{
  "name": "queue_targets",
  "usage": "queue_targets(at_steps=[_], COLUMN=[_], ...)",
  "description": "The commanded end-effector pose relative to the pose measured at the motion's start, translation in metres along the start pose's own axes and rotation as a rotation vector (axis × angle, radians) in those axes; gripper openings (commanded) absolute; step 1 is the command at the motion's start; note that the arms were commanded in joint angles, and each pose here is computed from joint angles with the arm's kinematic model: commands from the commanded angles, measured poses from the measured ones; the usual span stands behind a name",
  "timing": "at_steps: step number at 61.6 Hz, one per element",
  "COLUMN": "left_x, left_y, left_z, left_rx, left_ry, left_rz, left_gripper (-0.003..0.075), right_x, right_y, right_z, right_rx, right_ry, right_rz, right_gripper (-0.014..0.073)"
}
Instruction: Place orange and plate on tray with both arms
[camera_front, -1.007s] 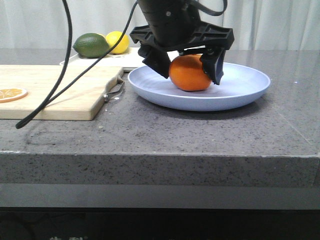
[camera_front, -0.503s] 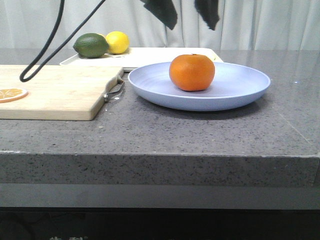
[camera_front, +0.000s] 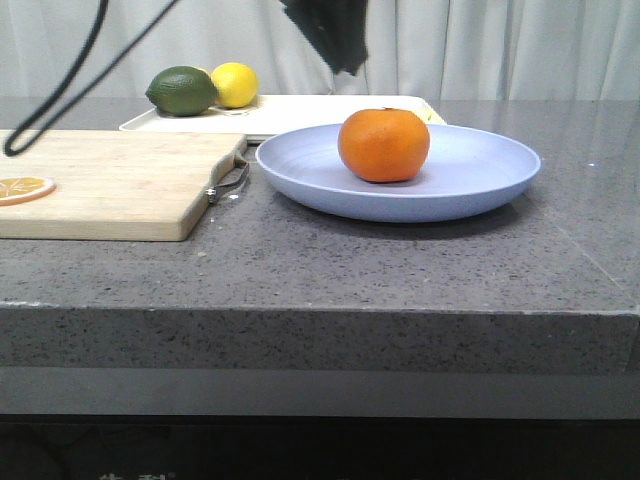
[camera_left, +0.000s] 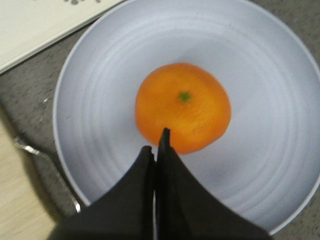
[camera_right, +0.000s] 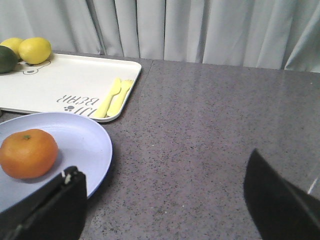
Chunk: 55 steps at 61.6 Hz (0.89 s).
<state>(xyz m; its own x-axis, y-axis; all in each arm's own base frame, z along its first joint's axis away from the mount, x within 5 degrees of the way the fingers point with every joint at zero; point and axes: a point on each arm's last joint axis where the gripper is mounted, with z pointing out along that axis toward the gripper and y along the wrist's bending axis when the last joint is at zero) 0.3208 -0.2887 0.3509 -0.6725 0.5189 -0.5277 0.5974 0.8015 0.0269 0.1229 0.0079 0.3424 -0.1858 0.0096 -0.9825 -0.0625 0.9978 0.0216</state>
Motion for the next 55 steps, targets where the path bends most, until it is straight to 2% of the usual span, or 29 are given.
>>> queue_targets(at_steps=[1,18,28,41,55], left_x=[-0.003,0.007,0.029,0.077,0.149], left_y=[0.011,0.048,0.087,0.131,0.154], left_z=[-0.049,-0.086,-0.098,-0.107,-0.110], left_rx=[-0.062,-0.115,-0.177,-0.237,-0.307], left_ry=[-0.078,-0.102,-0.086,-0.112,-0.135], left_rz=[-0.005,-0.083,-0.178,-0.318,-0.470], left_gripper=[-0.0018,-0.0018,-0.0018,-0.0018,-0.0018], right_x=[-0.019,-0.018,-0.018,-0.018,-0.018], right_y=[-0.001,-0.001,-0.001,-0.001,-0.001], right_z=[-0.003,-0.003,-0.003,-0.003,-0.003], right_rx=[0.007,0.007,0.007,0.007,0.007], right_ry=[-0.102,-0.099,-0.100,-0.100,-0.100], right_rz=[-0.007,-0.007,-0.007,-0.007,-0.007], right_gripper=[0.0642,0.0642,0.0642,0.0642,0.0642])
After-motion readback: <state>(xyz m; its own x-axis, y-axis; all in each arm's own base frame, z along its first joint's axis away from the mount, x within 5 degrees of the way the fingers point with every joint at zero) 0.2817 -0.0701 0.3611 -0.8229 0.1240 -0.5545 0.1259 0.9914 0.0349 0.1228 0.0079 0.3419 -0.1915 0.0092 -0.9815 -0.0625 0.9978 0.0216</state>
